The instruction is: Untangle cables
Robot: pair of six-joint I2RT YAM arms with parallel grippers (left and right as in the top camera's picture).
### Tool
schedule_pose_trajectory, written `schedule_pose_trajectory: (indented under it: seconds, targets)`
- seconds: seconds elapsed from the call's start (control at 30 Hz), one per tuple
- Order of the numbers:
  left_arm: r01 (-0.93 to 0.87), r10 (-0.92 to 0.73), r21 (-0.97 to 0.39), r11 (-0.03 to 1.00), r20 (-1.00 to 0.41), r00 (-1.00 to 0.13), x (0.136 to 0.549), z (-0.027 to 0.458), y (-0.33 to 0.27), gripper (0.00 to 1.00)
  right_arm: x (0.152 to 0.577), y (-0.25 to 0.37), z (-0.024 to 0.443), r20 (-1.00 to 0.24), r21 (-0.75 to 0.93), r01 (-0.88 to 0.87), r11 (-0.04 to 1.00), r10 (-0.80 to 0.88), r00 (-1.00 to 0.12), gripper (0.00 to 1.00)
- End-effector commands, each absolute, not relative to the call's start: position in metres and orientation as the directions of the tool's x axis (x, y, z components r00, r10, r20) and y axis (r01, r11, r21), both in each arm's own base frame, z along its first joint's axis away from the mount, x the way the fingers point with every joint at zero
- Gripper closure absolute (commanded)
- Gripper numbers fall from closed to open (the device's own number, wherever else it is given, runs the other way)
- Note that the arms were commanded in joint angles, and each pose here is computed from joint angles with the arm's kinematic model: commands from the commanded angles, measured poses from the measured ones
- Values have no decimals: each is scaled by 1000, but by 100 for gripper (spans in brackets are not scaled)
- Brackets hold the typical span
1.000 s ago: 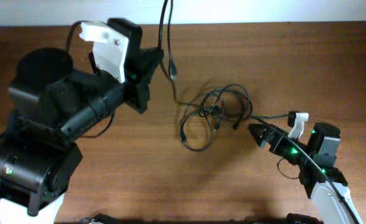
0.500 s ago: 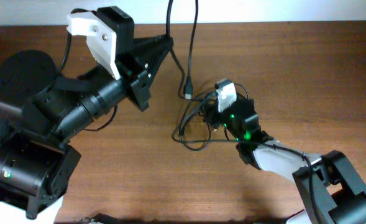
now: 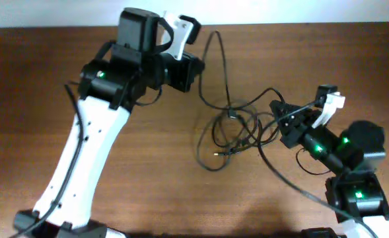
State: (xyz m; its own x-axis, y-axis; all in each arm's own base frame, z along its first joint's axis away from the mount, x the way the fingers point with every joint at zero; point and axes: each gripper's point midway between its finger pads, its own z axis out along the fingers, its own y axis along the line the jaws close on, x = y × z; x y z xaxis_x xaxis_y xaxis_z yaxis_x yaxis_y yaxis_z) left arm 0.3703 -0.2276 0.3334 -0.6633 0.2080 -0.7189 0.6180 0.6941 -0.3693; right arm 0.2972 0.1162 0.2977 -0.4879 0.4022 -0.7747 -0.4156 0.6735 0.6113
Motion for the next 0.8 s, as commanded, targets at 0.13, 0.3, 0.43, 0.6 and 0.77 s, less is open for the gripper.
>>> schedule_pose_trajectory:
  seconds: [0.13,0.3,0.43,0.6,0.77]
  targets:
    - [457,107,-777,433,-459,-882,351,330,-290,100,256,163,308,-930,357,-820,447,88,-357,96]
    - [479,120,-777,409,-475,-872,336,338,-328,100,264,173,306,-937,337,-824,456,81,-339,96]
    - [504,171,-776,380,-476,-863,316,338,-348,100,275,169,309,-947,313,-808,499,96,-307,94]
    - [483,178,-791,375,-450,-875,308,338,-355,100,295,157,305,-917,387,-706,593,171,-360,75]
    - [480,204,-803,353,-435,-877,296,339,-364,100,323,140,288,-896,420,-579,699,218,-386,76]
